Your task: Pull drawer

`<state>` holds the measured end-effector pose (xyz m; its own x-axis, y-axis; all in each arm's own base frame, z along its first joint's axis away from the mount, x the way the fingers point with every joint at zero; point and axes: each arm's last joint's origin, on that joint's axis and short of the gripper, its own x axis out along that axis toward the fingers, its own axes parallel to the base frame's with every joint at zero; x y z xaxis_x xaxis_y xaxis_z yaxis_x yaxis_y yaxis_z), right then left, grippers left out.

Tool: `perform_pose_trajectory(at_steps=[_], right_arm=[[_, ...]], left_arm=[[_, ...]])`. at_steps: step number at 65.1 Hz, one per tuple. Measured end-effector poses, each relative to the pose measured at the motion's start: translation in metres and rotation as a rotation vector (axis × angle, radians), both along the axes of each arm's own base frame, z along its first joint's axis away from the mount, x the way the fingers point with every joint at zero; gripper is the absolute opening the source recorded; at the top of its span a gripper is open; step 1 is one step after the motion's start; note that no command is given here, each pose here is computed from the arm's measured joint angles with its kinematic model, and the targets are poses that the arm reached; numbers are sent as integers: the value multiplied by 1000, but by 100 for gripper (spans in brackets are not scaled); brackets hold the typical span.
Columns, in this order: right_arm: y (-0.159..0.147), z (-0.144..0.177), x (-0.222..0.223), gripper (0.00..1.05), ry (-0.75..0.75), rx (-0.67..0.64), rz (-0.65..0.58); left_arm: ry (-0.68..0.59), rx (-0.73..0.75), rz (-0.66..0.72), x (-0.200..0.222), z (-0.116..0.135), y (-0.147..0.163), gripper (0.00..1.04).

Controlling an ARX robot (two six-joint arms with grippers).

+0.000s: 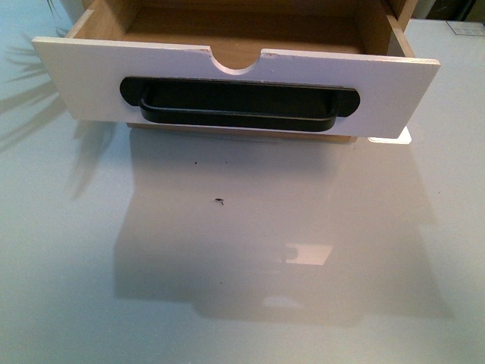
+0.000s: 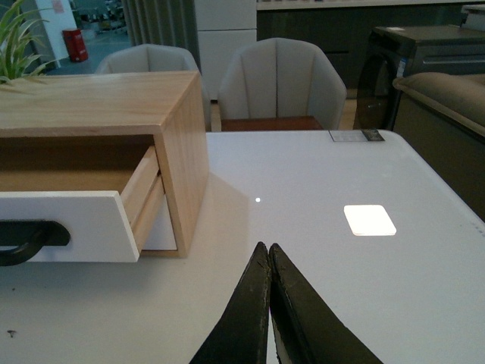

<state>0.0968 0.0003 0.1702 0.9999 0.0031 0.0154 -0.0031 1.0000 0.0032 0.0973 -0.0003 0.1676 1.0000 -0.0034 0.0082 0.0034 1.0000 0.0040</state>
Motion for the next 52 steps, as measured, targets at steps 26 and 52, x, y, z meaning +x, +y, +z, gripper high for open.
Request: perform_pose_trajectory(at_steps=[26,52], right_arm=[[0,0,0,71,-1,0,0],[0,0,0,96,-1,0,0]], left_arm=[[0,-2,0,0,0,0,77],[0,-2,0,0,0,0,97]])
